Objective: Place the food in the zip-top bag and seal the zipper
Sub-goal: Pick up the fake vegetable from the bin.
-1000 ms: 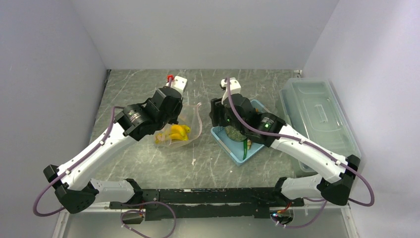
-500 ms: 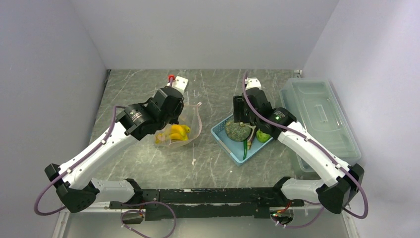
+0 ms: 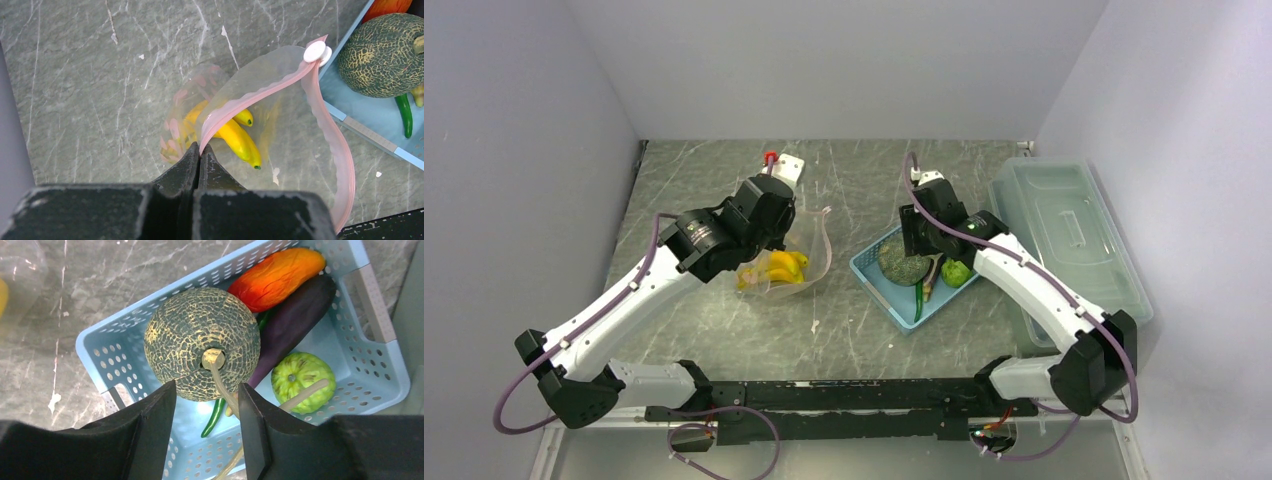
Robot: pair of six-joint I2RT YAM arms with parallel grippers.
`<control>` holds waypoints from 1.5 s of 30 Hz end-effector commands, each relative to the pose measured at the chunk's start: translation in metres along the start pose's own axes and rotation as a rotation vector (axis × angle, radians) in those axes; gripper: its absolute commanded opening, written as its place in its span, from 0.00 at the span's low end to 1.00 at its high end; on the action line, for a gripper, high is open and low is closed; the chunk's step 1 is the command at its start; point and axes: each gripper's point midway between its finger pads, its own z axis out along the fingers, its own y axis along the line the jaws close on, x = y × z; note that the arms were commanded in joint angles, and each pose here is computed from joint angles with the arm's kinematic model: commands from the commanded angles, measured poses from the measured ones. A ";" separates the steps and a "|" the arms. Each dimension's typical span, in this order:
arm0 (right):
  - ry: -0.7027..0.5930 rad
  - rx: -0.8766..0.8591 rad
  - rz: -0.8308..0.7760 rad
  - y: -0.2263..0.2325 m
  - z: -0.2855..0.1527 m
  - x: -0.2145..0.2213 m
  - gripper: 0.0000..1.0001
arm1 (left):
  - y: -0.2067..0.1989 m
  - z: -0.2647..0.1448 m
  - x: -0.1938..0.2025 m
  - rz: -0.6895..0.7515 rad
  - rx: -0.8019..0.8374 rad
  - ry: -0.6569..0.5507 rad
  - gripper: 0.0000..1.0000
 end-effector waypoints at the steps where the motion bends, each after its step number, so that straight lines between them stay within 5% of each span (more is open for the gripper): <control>1: 0.014 -0.034 -0.012 0.003 0.007 0.003 0.51 | 0.004 -0.006 -0.012 -0.024 -0.014 -0.035 0.00; 20: 0.066 -0.045 0.007 -0.004 0.032 0.017 0.36 | 0.004 -0.005 -0.012 -0.025 -0.018 -0.031 0.00; 30: 0.080 -0.056 0.007 -0.001 0.040 0.018 0.19 | 0.006 -0.007 -0.012 -0.027 -0.023 -0.033 0.00; 35: 0.077 -0.060 0.008 -0.001 0.039 0.017 0.00 | 0.007 -0.008 -0.011 -0.031 -0.023 -0.032 0.00; 45: -0.042 -0.090 0.033 0.001 -0.004 -0.017 0.00 | 0.007 -0.009 -0.011 -0.036 -0.021 -0.034 0.00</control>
